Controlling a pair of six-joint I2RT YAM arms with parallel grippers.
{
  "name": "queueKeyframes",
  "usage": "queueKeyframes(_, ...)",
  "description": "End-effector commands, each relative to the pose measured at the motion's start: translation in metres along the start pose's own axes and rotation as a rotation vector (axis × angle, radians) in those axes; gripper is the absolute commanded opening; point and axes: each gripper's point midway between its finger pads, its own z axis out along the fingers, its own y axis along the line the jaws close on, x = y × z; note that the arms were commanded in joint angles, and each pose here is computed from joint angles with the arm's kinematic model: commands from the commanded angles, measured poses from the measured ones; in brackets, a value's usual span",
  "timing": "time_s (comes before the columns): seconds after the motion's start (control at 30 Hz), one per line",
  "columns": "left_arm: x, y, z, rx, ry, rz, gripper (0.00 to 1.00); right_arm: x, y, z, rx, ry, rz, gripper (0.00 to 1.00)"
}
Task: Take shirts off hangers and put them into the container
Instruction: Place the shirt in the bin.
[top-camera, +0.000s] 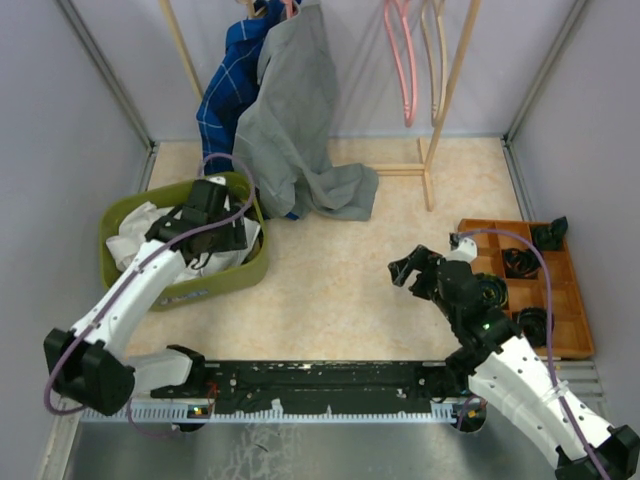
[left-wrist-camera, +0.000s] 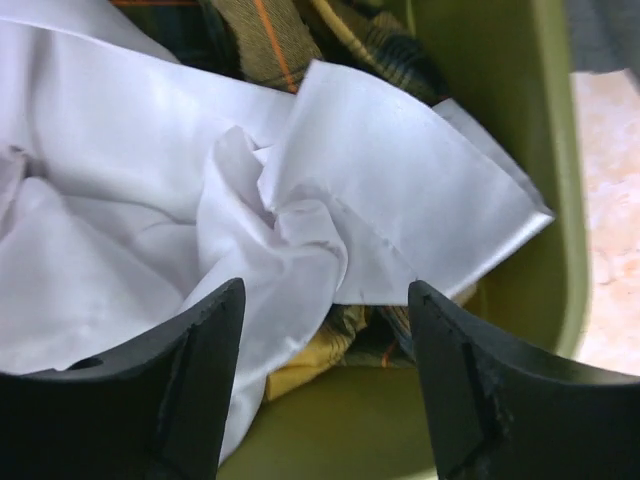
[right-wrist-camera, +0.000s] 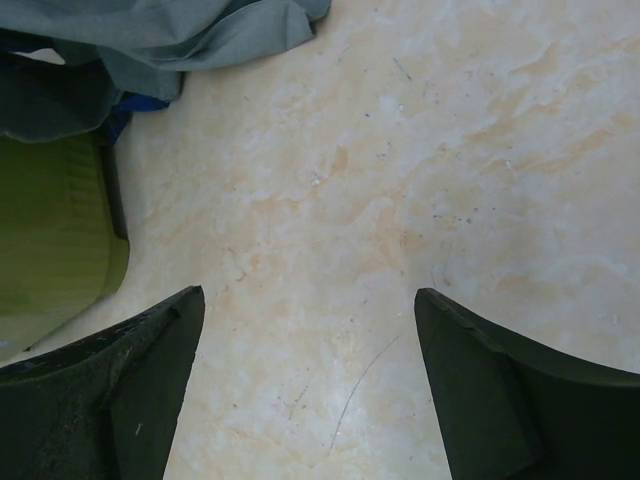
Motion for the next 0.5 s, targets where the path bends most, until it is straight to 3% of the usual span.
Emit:
queueKeyframes(0.0,-0.029,0.006,-0.038,0.015,-0.154,-0.066,0.79,-0.015,0.031,-0.002,-0.142,-0.04,-0.026,0.87)
queueKeyframes(0.13,-0.047,0.007,-0.065,0.063,-0.293,-0.135,0.98,-0.015,0.049,-0.004,-0.24,-0.04,-0.037,0.9)
queueKeyframes(0.47,-0.054,0.013,-0.091,0.123,-0.46,-0.222,1.0,-0.04,0.107,-0.03,-0.492,-0.076,-0.06,0.97)
